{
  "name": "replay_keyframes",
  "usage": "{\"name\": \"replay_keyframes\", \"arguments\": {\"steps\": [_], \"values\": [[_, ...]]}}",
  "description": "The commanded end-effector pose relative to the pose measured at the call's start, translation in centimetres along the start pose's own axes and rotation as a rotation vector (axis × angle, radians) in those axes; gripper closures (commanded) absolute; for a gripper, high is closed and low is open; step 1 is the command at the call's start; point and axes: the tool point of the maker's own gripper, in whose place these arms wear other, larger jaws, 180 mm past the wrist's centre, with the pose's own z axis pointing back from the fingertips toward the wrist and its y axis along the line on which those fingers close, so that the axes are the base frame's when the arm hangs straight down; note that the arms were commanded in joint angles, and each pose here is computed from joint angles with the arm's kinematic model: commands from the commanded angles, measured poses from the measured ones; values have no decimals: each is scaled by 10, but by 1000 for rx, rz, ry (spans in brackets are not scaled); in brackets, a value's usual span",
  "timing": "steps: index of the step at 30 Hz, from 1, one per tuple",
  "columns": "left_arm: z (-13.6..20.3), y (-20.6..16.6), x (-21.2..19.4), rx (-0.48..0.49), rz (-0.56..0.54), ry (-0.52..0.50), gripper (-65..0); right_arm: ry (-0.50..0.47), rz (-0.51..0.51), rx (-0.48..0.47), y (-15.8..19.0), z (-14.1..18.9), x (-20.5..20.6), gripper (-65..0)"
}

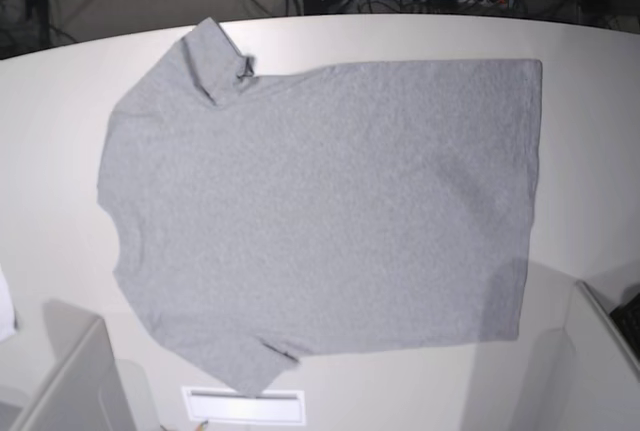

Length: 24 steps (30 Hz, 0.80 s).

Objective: Fold the T-shirt properly

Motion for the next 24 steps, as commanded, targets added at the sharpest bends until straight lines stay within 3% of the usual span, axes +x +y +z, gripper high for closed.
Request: {"name": "replay_keyframes", "arguments": {"steps": [1,8,24], "values": [[-1,-3,8,-10,-21,-10,0,-33,-1,-5,-3,4,19,0],[0,-5,19,-11,-35,-86,0,-196,2,-3,-2,2,30,0],[0,-5,19,-12,-35,-94,0,-175,-8,-12,-9,2,28,0]]}}
